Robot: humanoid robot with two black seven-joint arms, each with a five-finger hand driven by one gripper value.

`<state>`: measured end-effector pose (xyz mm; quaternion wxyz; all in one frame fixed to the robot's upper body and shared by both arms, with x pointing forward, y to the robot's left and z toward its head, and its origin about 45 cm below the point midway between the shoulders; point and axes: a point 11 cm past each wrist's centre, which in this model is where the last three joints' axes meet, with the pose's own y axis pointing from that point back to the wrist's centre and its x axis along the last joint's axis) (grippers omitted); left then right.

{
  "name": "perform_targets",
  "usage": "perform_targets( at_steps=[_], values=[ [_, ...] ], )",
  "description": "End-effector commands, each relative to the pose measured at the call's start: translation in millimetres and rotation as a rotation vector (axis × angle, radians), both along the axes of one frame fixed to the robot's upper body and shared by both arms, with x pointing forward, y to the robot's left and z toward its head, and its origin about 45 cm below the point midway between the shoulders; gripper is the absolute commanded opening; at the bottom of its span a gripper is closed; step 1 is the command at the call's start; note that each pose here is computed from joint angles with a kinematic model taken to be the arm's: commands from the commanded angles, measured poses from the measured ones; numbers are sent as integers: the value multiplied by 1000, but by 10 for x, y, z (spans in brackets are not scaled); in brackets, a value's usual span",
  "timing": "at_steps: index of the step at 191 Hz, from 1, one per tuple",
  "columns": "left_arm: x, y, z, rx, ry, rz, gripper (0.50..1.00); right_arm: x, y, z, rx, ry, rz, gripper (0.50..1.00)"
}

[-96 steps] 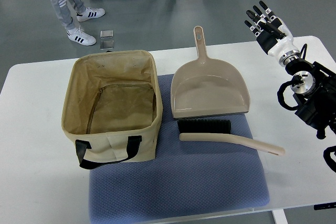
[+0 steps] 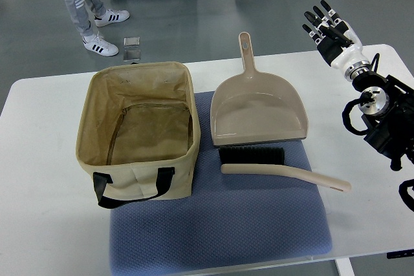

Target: Put pink broom in yellow bag with right hand

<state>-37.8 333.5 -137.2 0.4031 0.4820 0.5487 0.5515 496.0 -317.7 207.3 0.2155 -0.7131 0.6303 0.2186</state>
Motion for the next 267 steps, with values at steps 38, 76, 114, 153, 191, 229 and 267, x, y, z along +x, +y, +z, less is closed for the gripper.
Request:
perform_targets(
  at_steps=[38,76,114,153,191,229,267],
  values=[
    [9,-2,0,0,-1,0,1000,1,-30,9,-1,0,-7,977],
    [35,-1,-1,0,-5,-2,1000,2,-56,0,-8,8,-24,979],
    [44,-1,-1,0,-7,-3,1000,16,-58,30,-14,10,-19,977],
    [44,-1,-1,0,-7,-3,1000,27,-67,65,-38,13,-7,977],
    [44,-1,-1,0,-7,-3,1000,20,-194,162,-213,17,58,977],
    [44,-1,-1,0,-7,-3,1000,11,-208,537,-688,-51,260,977],
    [44,-1,-1,0,-7,-3,1000,-258,-93,748,-1166,-151,562,977]
  ],
)
